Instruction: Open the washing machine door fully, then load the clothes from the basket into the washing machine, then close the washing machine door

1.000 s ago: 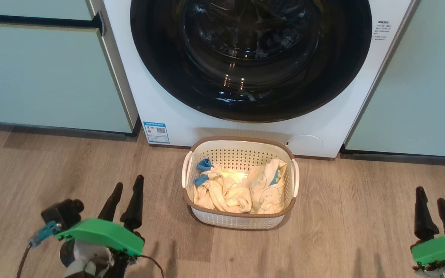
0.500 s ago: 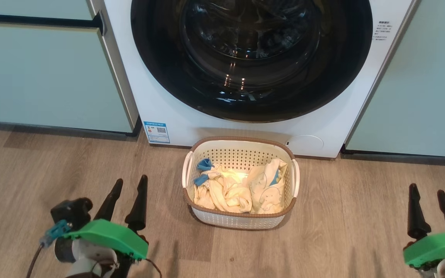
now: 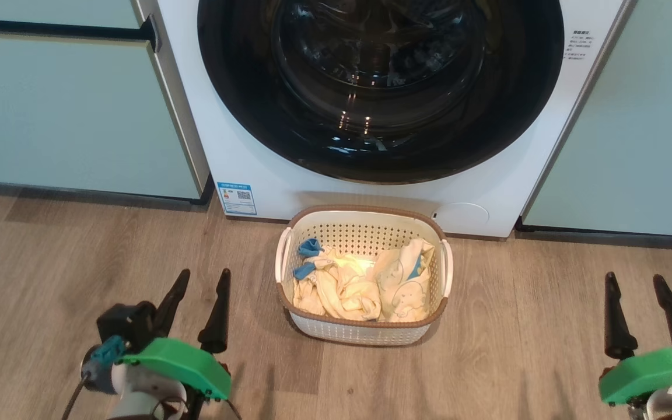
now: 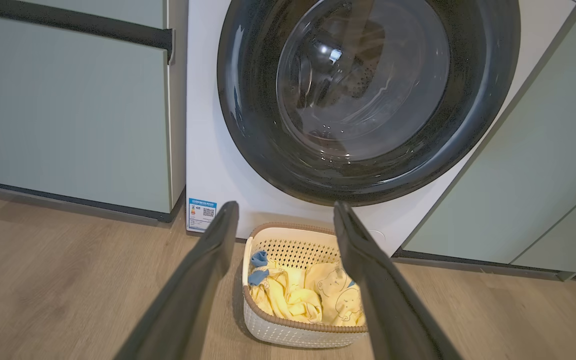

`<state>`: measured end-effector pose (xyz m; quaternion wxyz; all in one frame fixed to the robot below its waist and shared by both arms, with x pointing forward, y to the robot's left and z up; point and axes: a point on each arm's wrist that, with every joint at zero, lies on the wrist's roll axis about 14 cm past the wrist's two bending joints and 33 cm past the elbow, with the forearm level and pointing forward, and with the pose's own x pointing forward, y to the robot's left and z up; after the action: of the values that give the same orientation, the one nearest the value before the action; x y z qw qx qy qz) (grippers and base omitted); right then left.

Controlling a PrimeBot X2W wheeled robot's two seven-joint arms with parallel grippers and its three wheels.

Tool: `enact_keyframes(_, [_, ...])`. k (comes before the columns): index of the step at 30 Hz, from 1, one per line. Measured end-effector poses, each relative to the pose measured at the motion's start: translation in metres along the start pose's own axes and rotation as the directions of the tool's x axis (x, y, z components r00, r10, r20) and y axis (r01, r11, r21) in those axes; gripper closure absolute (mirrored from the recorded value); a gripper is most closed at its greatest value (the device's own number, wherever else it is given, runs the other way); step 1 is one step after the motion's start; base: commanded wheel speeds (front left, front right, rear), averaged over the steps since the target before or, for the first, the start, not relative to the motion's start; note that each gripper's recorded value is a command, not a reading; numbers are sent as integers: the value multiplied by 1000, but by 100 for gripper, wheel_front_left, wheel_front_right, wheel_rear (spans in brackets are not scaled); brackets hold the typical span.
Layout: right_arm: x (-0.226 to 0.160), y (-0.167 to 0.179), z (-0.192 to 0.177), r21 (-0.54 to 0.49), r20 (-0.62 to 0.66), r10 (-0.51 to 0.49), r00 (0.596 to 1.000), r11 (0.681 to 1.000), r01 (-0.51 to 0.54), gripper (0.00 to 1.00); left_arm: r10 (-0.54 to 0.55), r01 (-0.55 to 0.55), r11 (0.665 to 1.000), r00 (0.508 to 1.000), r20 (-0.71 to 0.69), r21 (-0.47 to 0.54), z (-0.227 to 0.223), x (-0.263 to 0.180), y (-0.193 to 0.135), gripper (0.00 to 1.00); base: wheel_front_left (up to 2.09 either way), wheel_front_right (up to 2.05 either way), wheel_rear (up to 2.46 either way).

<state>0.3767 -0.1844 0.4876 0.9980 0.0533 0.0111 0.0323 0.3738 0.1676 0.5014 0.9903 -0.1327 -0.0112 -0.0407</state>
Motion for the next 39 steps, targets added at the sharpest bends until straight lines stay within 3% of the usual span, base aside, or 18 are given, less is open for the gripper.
enact_keyframes(22, [6, 5, 17, -234, 68, 37, 997, 972, -21, 0, -58, 48, 971, 998, 32, 236, 5, 7, -8, 0, 0, 0, 0])
enact_keyframes(39, [5, -6, 18, -150, 79, -16, 997, 988, 27, 0, -32, 20, 972, 998, 45, 233, 8, 9, -1, 0, 0, 0, 0])
